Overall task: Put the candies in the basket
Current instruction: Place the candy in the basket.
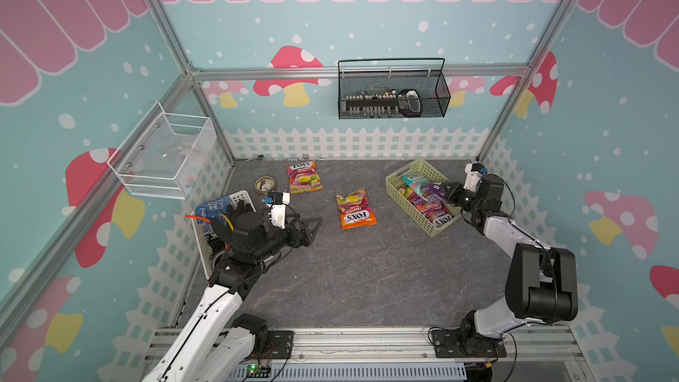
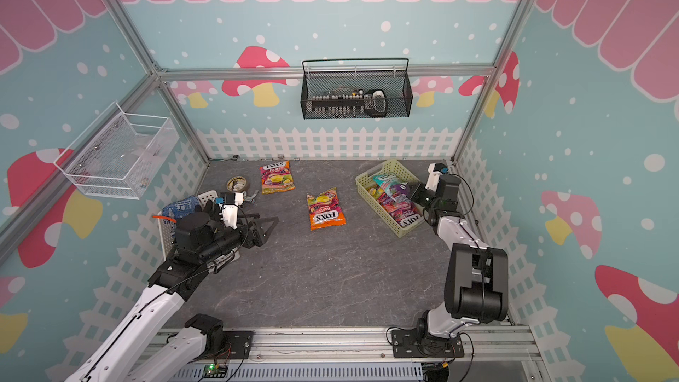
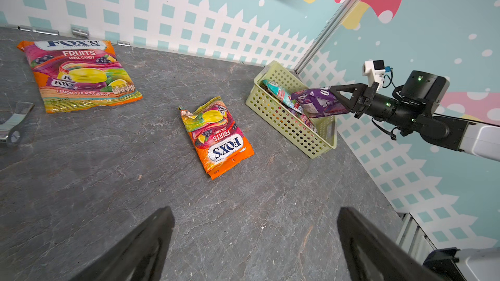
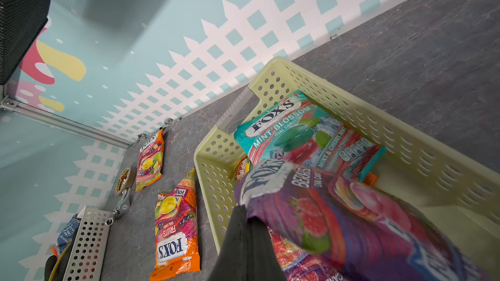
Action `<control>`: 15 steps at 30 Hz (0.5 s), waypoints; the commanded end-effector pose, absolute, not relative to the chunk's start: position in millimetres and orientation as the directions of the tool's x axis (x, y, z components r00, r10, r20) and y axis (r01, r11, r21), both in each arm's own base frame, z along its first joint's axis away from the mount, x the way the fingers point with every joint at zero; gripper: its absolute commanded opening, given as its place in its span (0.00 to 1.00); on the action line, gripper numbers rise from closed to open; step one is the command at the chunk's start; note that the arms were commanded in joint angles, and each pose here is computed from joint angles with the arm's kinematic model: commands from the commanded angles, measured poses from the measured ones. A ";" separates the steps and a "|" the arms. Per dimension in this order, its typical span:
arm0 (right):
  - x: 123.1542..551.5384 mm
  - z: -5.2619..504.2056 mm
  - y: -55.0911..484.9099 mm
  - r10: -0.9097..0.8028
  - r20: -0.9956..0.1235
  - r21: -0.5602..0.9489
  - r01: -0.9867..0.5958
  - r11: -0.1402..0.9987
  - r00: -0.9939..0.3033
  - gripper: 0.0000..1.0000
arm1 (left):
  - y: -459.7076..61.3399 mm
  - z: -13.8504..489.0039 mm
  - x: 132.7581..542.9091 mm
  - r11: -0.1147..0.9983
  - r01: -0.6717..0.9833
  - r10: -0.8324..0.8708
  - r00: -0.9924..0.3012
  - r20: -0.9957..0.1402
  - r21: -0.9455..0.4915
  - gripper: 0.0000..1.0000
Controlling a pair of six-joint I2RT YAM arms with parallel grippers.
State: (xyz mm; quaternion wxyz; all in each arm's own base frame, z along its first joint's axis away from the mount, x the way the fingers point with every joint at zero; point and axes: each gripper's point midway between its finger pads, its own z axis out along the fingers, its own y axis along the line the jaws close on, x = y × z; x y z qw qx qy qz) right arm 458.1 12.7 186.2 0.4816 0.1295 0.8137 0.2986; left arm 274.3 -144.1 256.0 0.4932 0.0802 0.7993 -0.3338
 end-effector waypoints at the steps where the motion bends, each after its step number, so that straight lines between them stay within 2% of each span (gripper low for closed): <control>1: 470.6 214.4 15.1 0.480 -0.757 0.594 -0.160 0.789 -0.444 0.00 | -141.8 256.7 273.3 0.768 0.460 -0.205 -0.483 -0.851 -0.446 0.99; 11: 495.2 247.8 22.1 0.469 -0.789 0.590 -0.275 0.759 -0.397 0.00 | -141.4 256.5 272.7 0.768 0.460 -0.206 -0.481 -0.852 -0.445 0.99; 15: 474.0 201.8 24.5 0.500 -0.719 0.643 -0.189 0.742 -0.483 0.00 | -140.6 257.8 272.0 0.771 0.460 -0.207 -0.475 -0.856 -0.441 0.99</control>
